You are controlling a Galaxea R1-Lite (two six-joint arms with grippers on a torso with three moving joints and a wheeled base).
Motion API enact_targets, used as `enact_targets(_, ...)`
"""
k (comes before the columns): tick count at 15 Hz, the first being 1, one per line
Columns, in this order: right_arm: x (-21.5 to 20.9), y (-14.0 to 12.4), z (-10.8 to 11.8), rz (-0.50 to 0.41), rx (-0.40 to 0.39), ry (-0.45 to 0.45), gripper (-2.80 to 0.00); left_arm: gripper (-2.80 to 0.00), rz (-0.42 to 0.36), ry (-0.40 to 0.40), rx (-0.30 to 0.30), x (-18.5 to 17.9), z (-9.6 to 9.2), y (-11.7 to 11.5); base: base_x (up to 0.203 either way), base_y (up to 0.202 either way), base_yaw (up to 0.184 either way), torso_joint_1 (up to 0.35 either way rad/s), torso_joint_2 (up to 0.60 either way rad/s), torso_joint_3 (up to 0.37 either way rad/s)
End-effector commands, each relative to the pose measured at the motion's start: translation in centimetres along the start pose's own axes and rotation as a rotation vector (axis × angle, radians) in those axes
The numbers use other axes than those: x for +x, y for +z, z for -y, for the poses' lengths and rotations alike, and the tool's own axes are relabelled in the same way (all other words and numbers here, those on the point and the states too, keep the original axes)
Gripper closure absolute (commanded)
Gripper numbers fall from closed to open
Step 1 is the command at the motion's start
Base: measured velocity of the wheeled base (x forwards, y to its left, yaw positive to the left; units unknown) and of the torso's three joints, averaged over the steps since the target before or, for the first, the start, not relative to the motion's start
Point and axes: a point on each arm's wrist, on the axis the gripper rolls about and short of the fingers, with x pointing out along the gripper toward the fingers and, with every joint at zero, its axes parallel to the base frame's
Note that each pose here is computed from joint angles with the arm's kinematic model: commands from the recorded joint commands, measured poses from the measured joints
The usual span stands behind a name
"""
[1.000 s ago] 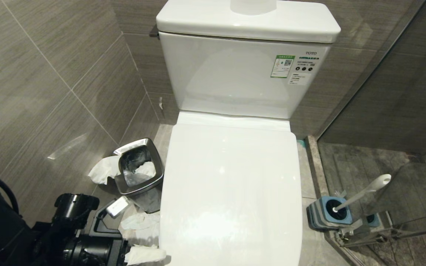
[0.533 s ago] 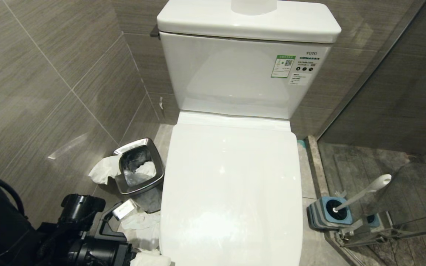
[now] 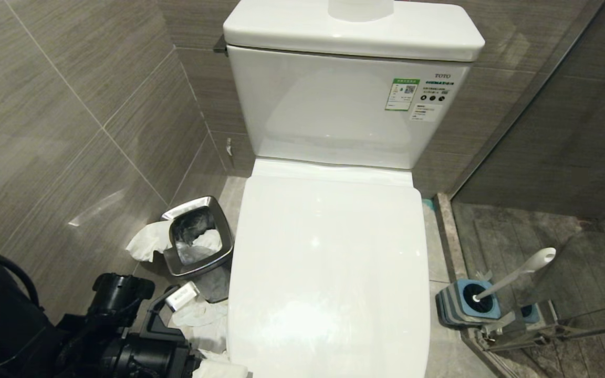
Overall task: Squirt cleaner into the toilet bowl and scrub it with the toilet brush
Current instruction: Use the left hand to lift the toilet lid slightly
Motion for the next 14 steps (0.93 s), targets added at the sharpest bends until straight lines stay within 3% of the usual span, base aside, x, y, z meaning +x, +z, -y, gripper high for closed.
enact_targets(1,0.0,0.0,0.0,-0.001,0.000,0.001,0.00,-2.80,-0.009,-0.009,0.020,0.3,0.4,-0.1,0.000,0.000,0.000,0.000,0.00,0.000)
enact_targets(5,0.0,0.0,0.0,0.000,0.000,0.001,0.00,-2.80,-0.036,-0.049,0.001,0.7,1.3,-0.4,0.000,0.000,0.000,0.000,0.00,0.000)
enact_targets(9,0.0,0.0,0.0,-0.002,0.000,0.001,0.00,-2.80,-0.031,-0.164,-0.049,0.4,2.1,0.1,0.000,0.000,0.000,0.000,0.00,0.000)
enact_targets(14,0.0,0.0,0.0,-0.001,0.000,0.001,0.00,-2.80,-0.015,-0.221,-0.031,-0.2,2.9,0.4,0.000,0.000,0.000,0.000,0.00,0.000)
